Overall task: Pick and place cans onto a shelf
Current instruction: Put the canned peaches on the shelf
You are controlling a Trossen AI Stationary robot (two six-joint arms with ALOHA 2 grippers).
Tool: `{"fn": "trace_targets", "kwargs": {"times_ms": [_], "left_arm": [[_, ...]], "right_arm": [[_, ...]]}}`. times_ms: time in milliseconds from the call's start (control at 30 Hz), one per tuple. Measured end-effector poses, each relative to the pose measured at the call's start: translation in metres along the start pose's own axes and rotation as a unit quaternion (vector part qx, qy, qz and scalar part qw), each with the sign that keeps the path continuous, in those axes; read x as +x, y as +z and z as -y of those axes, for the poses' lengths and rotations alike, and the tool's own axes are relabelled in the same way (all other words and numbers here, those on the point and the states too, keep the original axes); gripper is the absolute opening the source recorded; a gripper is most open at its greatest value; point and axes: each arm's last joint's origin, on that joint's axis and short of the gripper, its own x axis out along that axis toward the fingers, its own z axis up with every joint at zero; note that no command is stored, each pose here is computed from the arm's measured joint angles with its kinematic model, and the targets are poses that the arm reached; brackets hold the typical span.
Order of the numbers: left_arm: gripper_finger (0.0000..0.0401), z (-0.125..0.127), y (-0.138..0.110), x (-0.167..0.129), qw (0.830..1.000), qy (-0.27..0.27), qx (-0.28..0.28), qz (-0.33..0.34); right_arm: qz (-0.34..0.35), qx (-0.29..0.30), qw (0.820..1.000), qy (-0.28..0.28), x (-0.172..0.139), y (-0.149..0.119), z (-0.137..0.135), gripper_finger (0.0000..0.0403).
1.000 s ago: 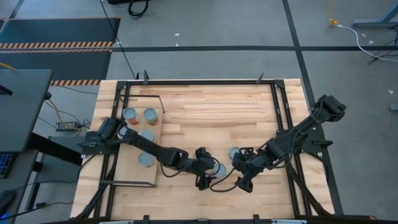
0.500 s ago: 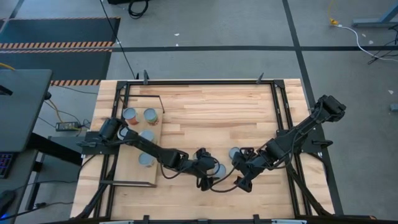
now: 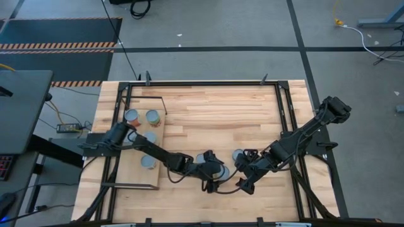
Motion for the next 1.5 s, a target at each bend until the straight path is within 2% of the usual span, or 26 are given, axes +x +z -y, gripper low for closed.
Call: {"fn": "trace_targets", "kwargs": {"times_ms": [467, 767, 867, 967, 1100, 1267, 1367, 1500], "left_arm": [[0.0389, -0.004, -0.015, 0.012, 1.000, 0.009, 0.009, -0.016], [0.0313, -0.006, -0.025, 0.022, 1.000, -0.013, -0.003, -0.014], [0.0287, -0.003, -0.022, 0.018, 1.000, -0.014, -0.001, -0.016], [0.0287, 0.002, -0.009, 0.005, 0.999, -0.009, 0.006, -0.040], [0.0287, 0.012, 0.025, -0.036, 0.995, 0.009, 0.016, -0.093], [0.0286, 0.033, 0.061, -0.125, 0.994, 0.031, 0.059, -0.084], [0.0286, 0.039, 0.067, -0.182, 0.991, 0.042, 0.071, -0.104], [0.0286, 0.033, 0.062, -0.249, 0.984, 0.046, 0.070, -0.158]], "right_arm": [[0.004, 0.002, 1.000, -0.003, 0.000, 0.000, 0.000, 0.0345], [0.000, 0.013, 1.000, -0.001, 0.000, 0.004, 0.002, 0.0345], [-0.002, 0.022, 1.000, 0.000, 0.000, 0.003, 0.002, 0.0345], [-0.002, 0.027, 1.000, 0.000, 0.000, 0.003, 0.002, 0.0345], [-0.005, 0.037, 0.999, 0.006, 0.000, 0.003, 0.001, 0.0345], [0.002, 0.034, 0.999, 0.022, 0.000, 0.002, -0.003, 0.0345], [0.009, 0.034, 0.999, 0.025, 0.000, 0.003, -0.005, 0.0345], [0.023, 0.036, 0.999, 0.022, 0.000, 0.005, -0.004, 0.0345]]}}
